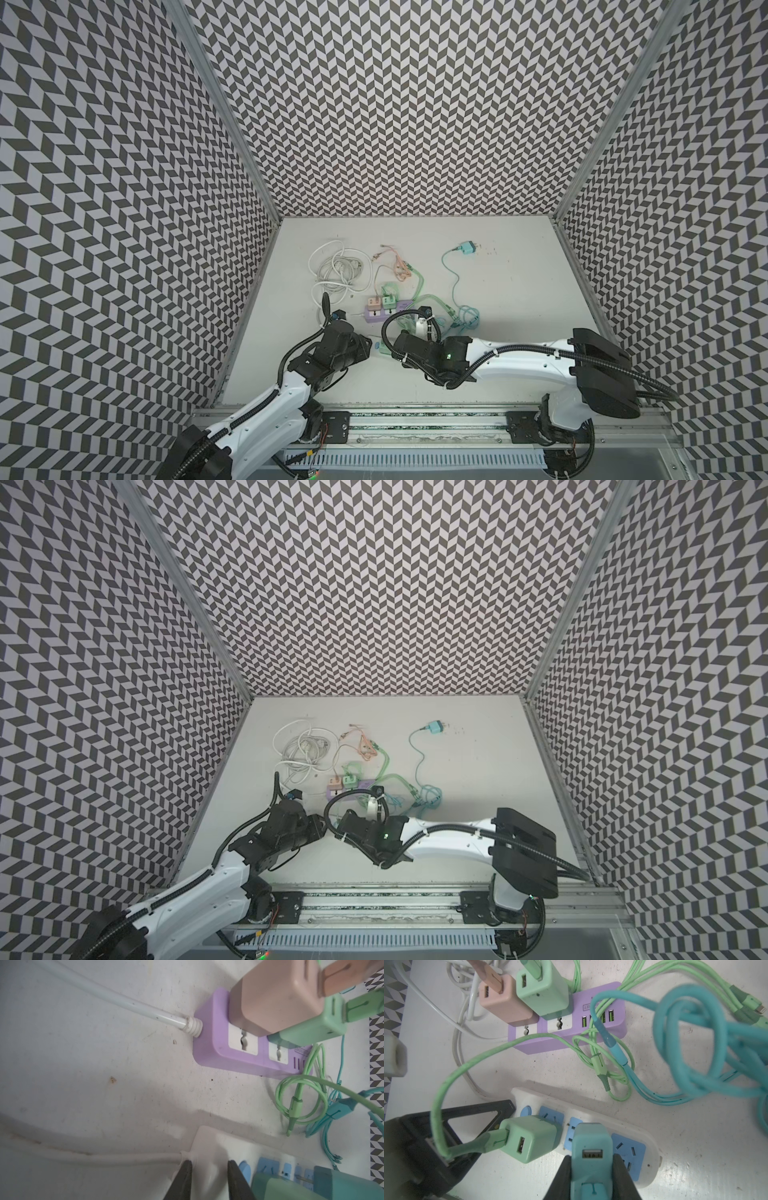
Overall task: Insert the plug
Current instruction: 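Align the teal charger's prongs over a white strip socket with the right gripper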
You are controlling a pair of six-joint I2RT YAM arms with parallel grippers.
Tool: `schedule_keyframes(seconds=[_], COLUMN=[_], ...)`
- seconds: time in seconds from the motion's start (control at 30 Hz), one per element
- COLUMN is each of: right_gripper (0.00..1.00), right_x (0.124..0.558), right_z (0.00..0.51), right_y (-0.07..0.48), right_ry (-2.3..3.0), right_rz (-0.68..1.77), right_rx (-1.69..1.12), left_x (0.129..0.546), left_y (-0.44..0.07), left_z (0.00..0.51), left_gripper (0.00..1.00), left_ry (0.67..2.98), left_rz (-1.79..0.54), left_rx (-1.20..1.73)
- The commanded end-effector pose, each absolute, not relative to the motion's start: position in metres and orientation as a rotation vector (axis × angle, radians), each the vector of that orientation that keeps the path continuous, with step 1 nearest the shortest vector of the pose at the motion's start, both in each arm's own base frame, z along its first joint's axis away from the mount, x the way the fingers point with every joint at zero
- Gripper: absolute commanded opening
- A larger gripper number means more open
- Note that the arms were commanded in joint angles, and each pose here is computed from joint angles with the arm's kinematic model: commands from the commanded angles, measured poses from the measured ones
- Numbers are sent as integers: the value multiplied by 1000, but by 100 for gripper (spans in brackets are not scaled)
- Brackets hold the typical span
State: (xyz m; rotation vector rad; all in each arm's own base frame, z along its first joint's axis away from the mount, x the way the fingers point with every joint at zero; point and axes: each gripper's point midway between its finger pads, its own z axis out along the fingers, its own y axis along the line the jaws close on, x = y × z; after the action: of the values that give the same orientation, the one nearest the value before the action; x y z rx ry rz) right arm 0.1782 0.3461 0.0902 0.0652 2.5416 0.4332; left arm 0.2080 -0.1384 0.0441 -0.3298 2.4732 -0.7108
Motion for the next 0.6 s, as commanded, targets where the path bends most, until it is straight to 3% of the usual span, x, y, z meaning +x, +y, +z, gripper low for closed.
schedule_keyframes(seconds=[0.0, 0.57], right_gripper=[0, 0], right_x=[172, 176], right_z=[87, 83], right_y=[345, 331], right_ry=[2565, 2541], right_rz=[407, 343], right_rx=[78, 139], left_x=[199, 199], left_y=[-135, -135], left_z=[33, 34], left_gripper=[32, 31], left_ry=[2516, 2510], left_rz=[-686, -689], left_rx=[-338, -339])
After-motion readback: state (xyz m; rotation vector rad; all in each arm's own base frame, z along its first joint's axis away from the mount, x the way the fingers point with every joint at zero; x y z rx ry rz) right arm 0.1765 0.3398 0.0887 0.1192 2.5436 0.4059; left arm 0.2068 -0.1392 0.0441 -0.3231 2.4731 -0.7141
